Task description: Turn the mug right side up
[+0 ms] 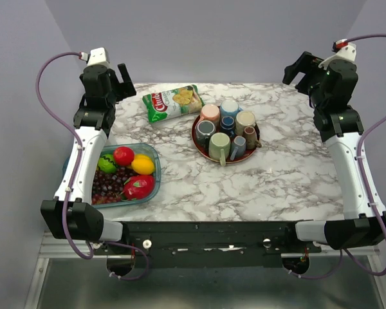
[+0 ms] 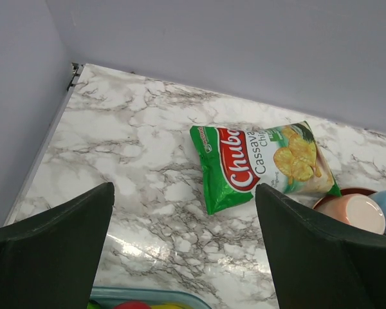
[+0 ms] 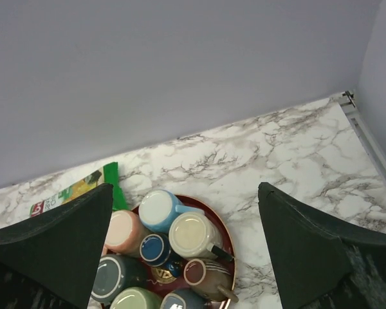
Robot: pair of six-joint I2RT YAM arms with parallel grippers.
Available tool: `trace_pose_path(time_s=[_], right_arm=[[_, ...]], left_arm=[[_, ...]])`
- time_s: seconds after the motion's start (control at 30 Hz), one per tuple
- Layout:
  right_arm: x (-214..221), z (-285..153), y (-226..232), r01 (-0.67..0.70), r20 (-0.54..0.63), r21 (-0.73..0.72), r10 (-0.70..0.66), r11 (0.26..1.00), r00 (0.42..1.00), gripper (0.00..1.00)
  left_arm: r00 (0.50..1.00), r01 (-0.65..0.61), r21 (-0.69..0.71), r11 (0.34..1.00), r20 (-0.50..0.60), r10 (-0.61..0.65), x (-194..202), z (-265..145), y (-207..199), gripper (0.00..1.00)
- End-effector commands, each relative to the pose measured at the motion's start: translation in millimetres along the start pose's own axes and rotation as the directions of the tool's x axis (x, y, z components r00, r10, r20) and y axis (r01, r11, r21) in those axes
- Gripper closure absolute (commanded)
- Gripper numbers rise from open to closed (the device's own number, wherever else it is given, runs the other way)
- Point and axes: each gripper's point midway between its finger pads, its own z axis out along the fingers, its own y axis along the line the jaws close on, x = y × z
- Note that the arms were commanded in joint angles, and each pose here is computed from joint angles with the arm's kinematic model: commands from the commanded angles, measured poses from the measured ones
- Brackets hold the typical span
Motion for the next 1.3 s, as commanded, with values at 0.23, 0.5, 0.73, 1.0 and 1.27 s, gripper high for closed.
trace_pose_path(time_s=[0.23,0.5,0.73,1.0,1.27], right_arm=[[11,-7,4,-0.066,-0.056,-0.05,0.063,0.997,0.996,0.0],[61,-7,36,-0.048,-0.211,-0.248,-0.006,0.968,0.977,0.0],[110,-7,50,-0.051,-0.329,-0.263,-0.04,0.963,0.944,0.01],[150,-6,32,-0.056,-0.411,-0.153,-0.012,0.987,0.912,0.02],[160,-13,-20,-0.016,-0.422,0.15,0.079,0.989,0.903,0.02]], left_arm=[[0.994,0.105,-0.103,0.989,-0.012,-0.107,2,-3,25,0.01],[0.995,0.074,0.128,0.989,0.055,-0.081,26,-19,0,0.01],[0.985,-0.016,0.358,0.934,-0.153,0.076,76,-31,-82,0.01],[0.925,0.019,0.368,0.93,-0.359,0.124,151,-65,-159,0.01],[0.854,-0.015,0.282,0.959,-0.495,0.158,207,-79,-217,0.01]])
